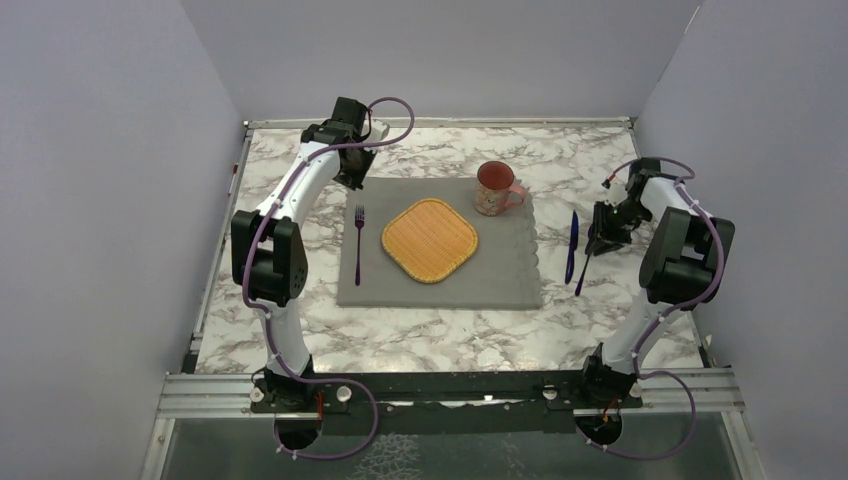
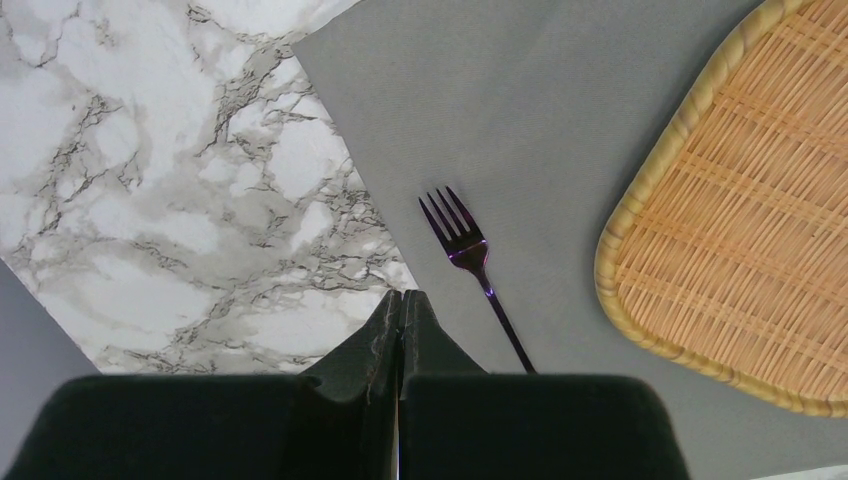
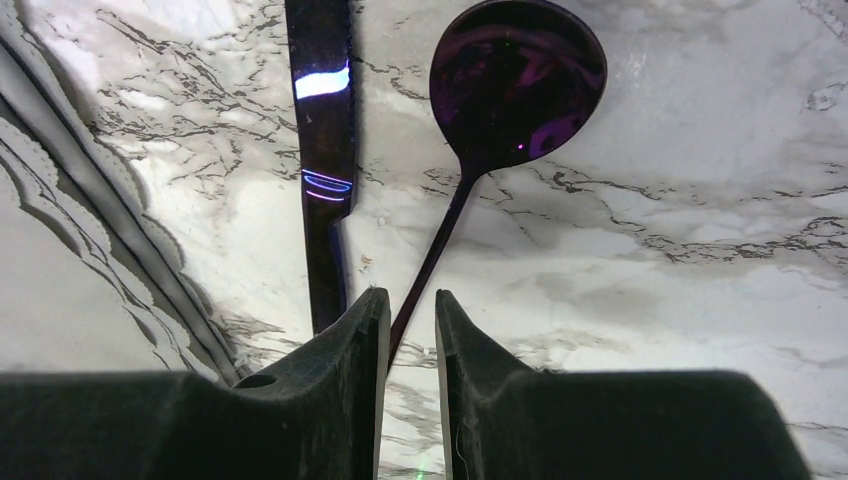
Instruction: Set the dinner table for one person
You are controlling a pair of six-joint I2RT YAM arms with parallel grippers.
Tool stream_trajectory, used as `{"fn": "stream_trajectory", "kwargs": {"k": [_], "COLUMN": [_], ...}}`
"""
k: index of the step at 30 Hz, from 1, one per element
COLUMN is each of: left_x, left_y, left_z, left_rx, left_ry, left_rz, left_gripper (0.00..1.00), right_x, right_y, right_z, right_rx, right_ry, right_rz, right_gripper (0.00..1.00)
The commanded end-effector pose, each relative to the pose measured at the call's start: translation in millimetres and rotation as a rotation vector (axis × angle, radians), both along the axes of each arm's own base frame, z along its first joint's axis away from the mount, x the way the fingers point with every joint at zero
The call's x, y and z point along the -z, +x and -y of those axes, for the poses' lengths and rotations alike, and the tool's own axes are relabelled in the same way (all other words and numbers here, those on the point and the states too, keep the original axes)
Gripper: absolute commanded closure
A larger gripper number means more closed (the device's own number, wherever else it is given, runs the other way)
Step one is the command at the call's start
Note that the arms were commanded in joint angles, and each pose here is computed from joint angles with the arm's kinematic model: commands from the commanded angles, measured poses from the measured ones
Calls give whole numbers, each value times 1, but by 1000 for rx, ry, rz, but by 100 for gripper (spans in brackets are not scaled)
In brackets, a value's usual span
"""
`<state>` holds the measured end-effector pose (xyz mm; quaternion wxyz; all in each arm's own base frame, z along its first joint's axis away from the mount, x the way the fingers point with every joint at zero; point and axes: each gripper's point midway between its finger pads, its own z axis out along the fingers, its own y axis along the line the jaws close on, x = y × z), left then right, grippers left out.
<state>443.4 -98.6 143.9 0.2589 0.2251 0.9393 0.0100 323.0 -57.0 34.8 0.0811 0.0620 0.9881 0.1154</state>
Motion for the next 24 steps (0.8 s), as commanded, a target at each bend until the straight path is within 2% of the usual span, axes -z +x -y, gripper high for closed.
{"fn": "stream_trajectory", "kwargs": {"k": [1, 24], "left_x": [-12, -16], "left_y": [0, 5], "left_z": [2, 1], "left_rx": [-1, -3], "left_ry": [-34, -26], "left_rz": [26, 40], "left_gripper": [99, 99], "right_x": [-4, 38], "right_y": [-5, -3], "right_z": [-7, -9], "right_rx": [1, 20], "right_ry": [34, 17], "right_rz": [-4, -83], "right_gripper": [71, 72]}}
